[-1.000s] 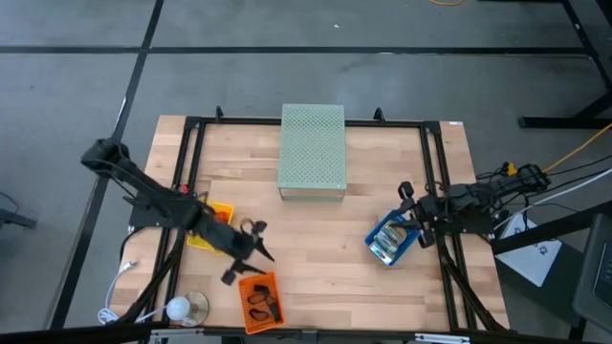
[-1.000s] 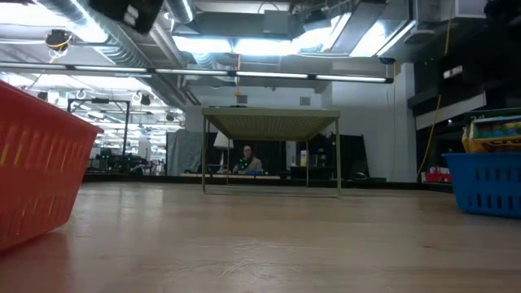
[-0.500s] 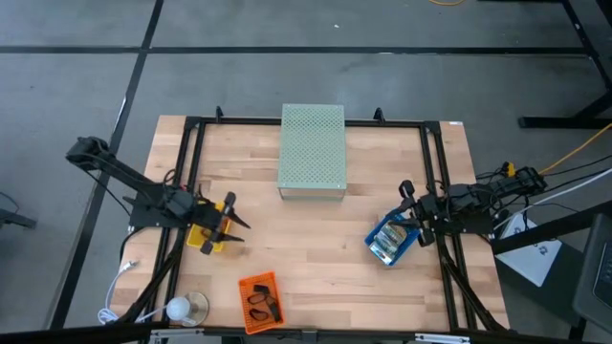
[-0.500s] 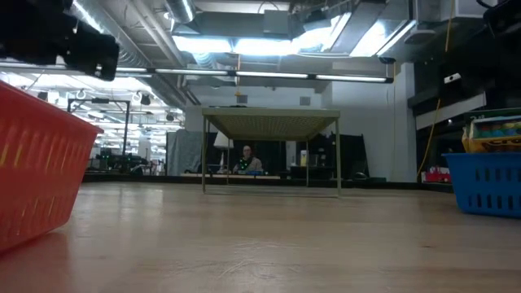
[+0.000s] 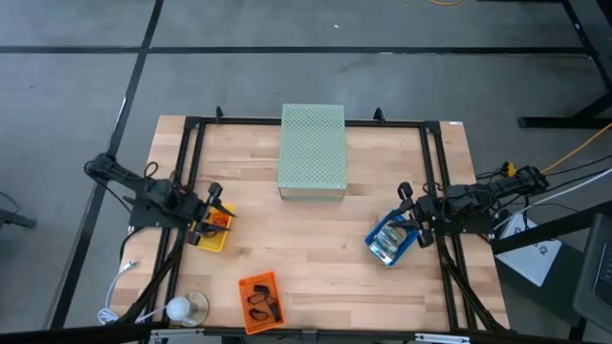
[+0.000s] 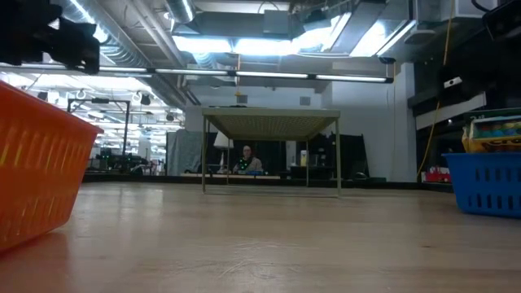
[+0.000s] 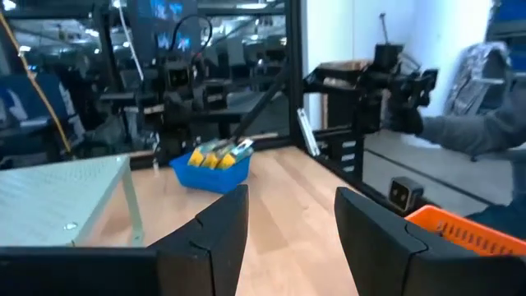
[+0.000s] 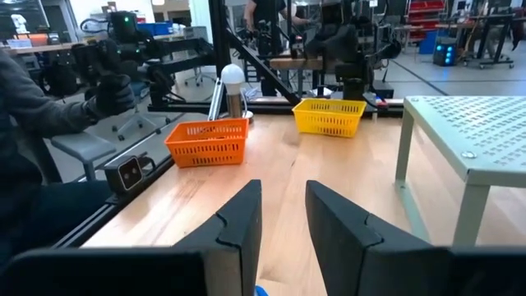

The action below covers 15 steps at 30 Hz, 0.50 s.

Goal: Pick & Place Office Desk Supplies
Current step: Return to Home Position

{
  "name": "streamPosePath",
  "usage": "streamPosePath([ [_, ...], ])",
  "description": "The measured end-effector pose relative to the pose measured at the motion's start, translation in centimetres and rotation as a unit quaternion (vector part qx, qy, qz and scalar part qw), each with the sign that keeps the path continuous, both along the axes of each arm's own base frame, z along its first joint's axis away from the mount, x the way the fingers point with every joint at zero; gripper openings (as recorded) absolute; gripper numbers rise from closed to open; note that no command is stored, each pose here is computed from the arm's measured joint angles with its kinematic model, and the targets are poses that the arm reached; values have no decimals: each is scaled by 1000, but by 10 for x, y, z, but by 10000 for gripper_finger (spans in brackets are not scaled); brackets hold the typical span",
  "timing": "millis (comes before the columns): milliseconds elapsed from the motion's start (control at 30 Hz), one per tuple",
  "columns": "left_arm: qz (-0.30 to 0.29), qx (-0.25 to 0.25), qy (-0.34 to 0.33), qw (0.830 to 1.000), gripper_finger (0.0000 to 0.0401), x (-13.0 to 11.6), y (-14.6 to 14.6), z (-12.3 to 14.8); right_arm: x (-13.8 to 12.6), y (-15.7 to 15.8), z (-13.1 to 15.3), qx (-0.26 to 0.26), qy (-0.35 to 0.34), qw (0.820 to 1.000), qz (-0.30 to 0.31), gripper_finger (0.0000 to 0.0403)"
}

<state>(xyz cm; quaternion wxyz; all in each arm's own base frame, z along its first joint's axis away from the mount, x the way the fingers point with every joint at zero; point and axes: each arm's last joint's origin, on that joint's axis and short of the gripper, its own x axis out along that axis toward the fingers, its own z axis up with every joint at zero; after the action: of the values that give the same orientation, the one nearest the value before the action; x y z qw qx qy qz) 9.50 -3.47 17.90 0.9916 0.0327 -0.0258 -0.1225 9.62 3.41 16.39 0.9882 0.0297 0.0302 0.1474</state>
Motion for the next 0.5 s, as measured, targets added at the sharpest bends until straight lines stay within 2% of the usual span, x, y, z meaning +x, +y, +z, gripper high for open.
streamPosePath([
  [167,-4,0,-8,1000,180,-5,2,-6,0,0,-1,-1,4,1000,0,98],
  [367,-15,13,4,1000,180,-4,1,-9,1,0,-1,2,7,1000,4,98],
  [500,-20,23,26,999,180,-1,-1,-13,1,2,-2,-15,10,1000,22,98],
])
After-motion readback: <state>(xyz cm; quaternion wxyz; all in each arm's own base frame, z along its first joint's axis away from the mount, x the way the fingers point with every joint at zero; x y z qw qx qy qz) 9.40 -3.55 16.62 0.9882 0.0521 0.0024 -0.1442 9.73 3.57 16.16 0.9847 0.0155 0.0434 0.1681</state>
